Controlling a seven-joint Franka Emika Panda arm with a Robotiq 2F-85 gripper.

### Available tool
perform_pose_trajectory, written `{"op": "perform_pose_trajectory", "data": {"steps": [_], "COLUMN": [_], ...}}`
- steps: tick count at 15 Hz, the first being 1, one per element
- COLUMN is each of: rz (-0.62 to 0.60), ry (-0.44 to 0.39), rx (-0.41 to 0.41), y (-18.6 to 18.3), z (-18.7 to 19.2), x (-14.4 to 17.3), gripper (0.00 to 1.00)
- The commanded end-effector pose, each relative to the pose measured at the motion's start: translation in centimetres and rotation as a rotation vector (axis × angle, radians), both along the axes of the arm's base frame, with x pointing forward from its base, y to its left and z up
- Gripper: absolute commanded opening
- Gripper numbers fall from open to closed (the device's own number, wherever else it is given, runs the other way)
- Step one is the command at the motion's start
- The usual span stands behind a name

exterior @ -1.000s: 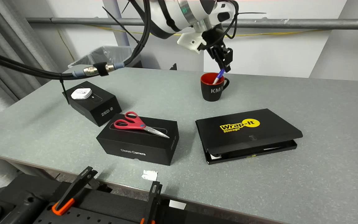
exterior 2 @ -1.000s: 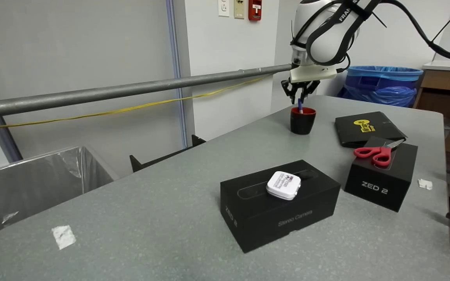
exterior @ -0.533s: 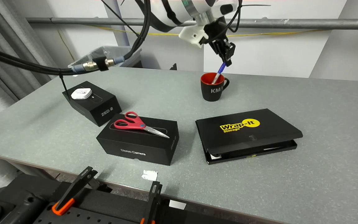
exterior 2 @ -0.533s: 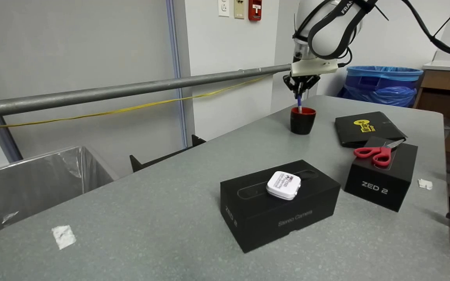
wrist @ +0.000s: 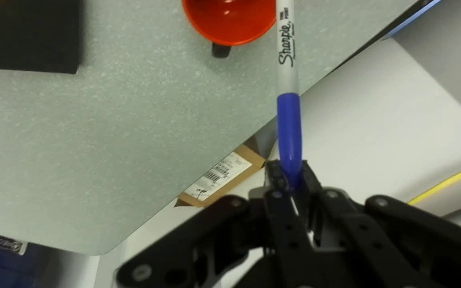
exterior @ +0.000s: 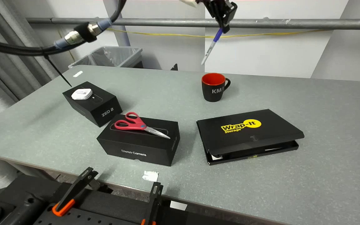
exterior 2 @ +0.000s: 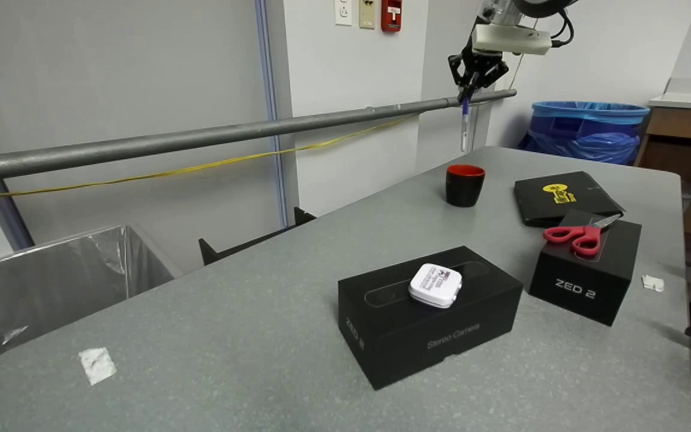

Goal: Remove the pen from the cup and put it on the table

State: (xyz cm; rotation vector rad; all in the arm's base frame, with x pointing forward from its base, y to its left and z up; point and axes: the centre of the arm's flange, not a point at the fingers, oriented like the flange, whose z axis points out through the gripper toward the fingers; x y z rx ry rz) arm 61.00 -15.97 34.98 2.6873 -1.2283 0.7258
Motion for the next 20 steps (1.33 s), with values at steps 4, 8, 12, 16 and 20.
{"op": "perform_pose_trajectory", "data": {"steps": [4,8,12,16,20], "rz": [0.223,0.316,0.357,0.379,0.38], "ry": [0.191,0.287,0.33,0.324,0.315], "rx": [0.048,-0.005,-0.055,-0.11,-0.136], "y": [12.1,15.9,17.3,17.6,17.3], "z": [-8.7,-14.2,-16.8,-17.0,-16.5], "x": [0.7,0.2,0.0,-0.2,-0.2], "gripper": [0.03,0.03,0.03,0.51,0.82]}}
